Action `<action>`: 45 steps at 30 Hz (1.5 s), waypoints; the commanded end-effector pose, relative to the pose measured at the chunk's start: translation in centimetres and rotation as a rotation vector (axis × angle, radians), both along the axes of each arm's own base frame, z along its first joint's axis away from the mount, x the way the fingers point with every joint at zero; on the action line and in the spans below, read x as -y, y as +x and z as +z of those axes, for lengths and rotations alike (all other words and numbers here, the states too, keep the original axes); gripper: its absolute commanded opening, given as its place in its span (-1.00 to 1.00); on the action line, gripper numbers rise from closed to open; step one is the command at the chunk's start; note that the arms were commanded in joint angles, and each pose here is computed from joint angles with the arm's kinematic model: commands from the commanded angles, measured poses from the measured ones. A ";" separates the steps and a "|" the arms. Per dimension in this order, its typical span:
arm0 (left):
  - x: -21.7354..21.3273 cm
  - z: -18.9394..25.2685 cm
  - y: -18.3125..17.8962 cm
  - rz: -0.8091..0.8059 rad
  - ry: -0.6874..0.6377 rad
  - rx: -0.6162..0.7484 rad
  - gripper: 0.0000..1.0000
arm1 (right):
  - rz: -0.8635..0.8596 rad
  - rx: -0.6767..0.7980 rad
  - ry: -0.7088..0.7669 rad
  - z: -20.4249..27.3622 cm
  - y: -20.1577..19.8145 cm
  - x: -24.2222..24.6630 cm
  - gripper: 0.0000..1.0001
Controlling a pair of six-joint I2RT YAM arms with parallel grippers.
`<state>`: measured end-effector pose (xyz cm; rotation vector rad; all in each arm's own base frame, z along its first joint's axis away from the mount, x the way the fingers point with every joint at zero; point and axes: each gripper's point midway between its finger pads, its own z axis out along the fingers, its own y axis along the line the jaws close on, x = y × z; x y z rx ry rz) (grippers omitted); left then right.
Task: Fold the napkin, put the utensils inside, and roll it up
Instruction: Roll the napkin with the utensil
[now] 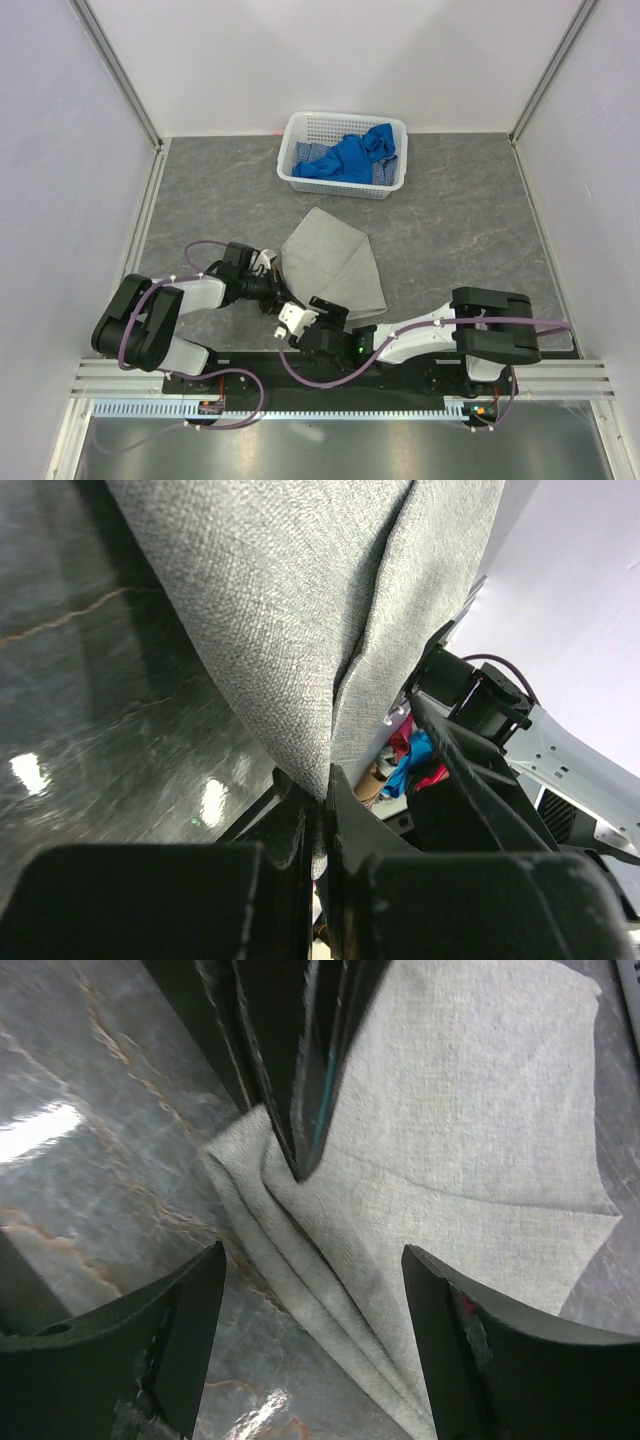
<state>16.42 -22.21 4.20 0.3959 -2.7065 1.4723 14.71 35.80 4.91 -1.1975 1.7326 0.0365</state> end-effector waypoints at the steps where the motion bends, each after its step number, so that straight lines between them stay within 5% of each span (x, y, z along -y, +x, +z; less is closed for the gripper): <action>1: -0.3 0.5 0.1 -0.035 -0.027 0.021 -0.96 | -0.091 0.067 -0.003 0.7 1.8 0.5 0.56; 15: -1.9 0.5 0.7 -0.004 -0.046 0.013 -0.96 | -0.158 0.035 -0.097 -2.3 3.2 5.1 -0.02; 24: -2.1 0.3 1.1 -0.015 -0.042 0.035 -0.93 | 0.003 -0.010 -0.130 -2.5 2.3 3.2 -0.52; 26: -2.2 0.2 1.4 -0.009 -0.028 0.045 -0.80 | 0.034 -0.043 -0.168 -2.9 2.1 3.0 -0.60; 30: -2.7 0.3 2.6 0.037 0.032 0.110 -0.15 | 0.065 -0.117 -0.218 -3.5 1.9 3.1 -0.62; 35: -4.3 1.0 4.9 0.152 0.155 0.257 0.35 | 0.121 -0.285 -0.262 -3.8 1.3 2.1 -0.62; 45: -9.8 1.6 7.6 0.429 0.407 0.543 0.49 | 0.206 -0.637 -0.260 -3.4 0.1 1.8 -0.70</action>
